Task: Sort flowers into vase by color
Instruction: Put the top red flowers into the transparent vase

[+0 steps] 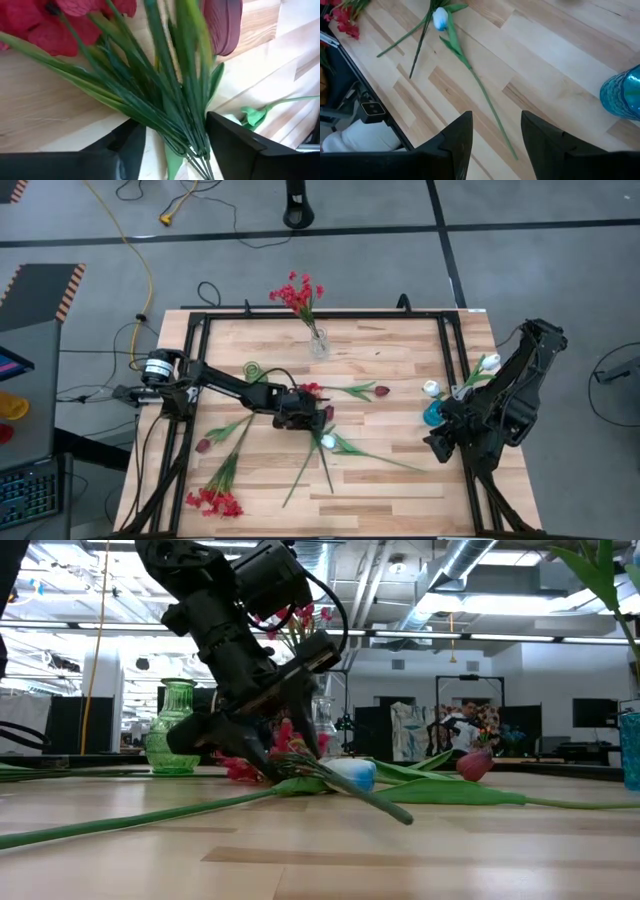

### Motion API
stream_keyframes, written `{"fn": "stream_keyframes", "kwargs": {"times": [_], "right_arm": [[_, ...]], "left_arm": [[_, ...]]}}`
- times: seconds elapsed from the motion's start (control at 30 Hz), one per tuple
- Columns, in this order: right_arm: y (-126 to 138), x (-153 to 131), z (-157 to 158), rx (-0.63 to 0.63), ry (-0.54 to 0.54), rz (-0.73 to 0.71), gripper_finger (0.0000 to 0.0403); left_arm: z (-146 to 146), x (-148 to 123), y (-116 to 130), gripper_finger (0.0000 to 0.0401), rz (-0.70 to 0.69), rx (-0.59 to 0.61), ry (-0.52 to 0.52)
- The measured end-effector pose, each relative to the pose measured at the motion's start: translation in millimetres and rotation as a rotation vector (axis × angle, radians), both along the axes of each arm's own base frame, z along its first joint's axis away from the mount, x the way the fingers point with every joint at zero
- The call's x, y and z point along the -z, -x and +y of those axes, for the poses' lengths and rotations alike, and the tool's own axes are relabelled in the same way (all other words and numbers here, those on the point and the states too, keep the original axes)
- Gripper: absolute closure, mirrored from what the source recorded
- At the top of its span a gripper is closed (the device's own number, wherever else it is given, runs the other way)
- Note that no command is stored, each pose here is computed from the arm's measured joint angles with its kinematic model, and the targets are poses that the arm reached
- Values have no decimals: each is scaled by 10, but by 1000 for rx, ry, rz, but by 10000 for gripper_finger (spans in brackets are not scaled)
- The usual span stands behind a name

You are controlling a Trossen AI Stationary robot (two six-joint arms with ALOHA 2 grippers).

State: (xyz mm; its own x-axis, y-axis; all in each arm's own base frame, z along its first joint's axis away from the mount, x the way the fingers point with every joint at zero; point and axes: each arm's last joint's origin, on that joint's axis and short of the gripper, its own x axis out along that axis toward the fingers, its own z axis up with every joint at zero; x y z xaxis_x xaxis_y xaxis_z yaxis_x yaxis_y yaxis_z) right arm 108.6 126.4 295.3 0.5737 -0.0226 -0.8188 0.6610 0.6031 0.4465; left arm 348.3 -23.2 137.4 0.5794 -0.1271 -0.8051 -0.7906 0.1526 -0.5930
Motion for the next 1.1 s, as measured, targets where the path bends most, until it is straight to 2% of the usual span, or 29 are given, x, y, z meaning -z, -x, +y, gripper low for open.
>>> {"fn": "stream_keyframes", "kwargs": {"times": [0.37, 0.67, 0.93, 1.1], "right_arm": [[0, 0, 0, 0, 0, 0, 207], [0, 0, -1, 0, 1, 0, 207], [1, 2, -2, -8, 9, 1, 207], [1, 2, -3, -7, 11, 0, 207]], "left_arm": [[-5, -2, 0, 323, -2, 15, 11], [-13, -93, 7, 384, -41, 77, 4], [20, -411, 60, 391, -150, 79, -137], [64, -664, 97, 389, -256, 63, -279]]}}
